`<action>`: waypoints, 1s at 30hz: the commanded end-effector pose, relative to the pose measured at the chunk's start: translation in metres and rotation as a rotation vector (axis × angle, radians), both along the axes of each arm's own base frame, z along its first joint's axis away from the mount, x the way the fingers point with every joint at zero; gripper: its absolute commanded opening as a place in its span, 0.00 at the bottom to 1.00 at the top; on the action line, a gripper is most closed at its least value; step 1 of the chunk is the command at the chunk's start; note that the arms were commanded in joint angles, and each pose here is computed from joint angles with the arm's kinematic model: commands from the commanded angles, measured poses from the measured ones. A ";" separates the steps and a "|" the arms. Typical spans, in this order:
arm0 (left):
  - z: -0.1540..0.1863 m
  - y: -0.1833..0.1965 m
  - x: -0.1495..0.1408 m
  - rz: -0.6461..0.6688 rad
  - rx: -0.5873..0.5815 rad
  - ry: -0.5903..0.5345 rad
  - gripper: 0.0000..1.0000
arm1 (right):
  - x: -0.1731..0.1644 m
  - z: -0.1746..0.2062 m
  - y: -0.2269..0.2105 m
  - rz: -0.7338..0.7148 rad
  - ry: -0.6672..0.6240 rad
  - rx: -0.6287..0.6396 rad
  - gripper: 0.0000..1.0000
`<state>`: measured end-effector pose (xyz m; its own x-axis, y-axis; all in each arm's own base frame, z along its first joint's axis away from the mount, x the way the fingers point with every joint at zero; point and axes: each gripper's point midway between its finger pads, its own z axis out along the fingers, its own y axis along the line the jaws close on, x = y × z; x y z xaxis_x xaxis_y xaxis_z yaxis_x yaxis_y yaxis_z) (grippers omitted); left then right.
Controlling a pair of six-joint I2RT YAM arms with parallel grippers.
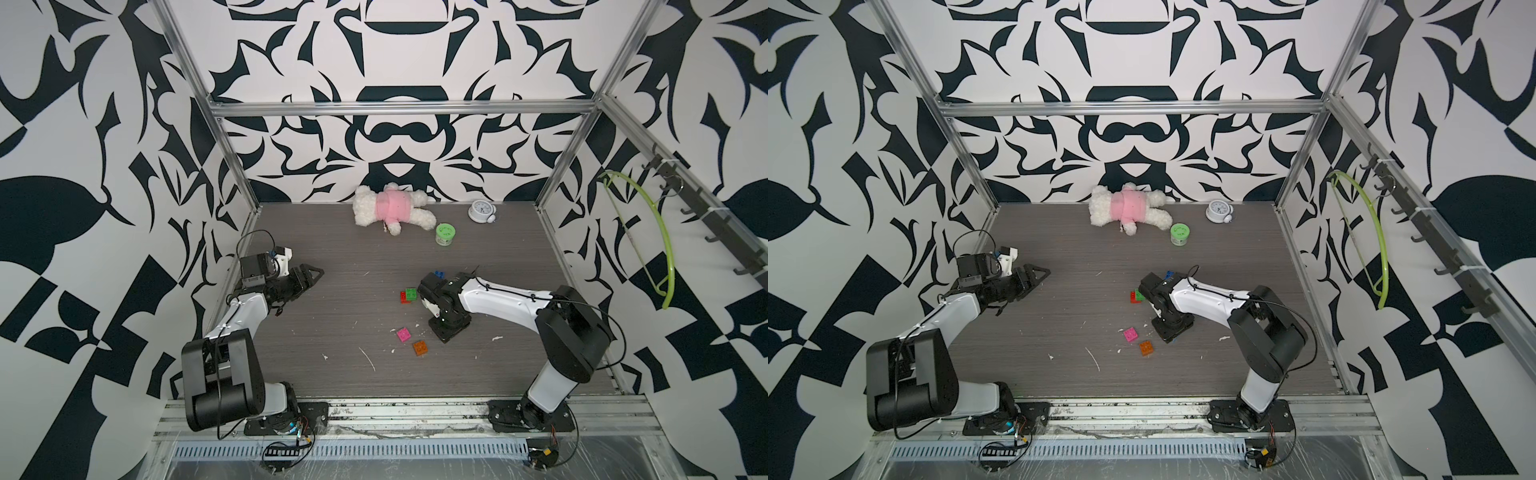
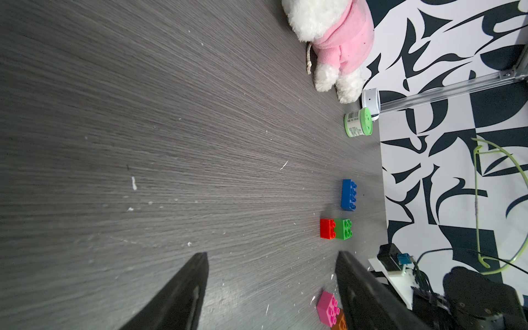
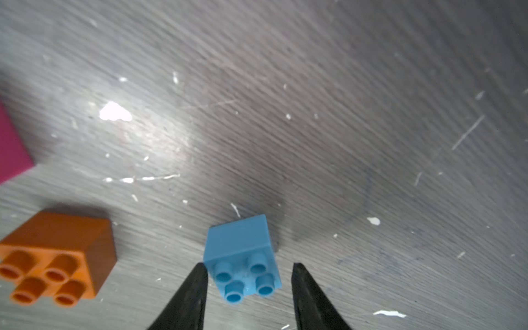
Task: Assemble the letter y with lego
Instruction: Pick up the lego brick from the center of the board.
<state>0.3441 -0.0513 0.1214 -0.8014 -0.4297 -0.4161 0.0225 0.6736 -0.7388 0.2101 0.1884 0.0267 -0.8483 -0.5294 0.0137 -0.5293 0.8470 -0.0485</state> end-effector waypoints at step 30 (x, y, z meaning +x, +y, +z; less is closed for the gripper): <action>0.018 0.036 -0.002 0.081 0.017 -0.042 0.76 | 0.057 0.088 0.145 0.758 -0.151 0.039 0.24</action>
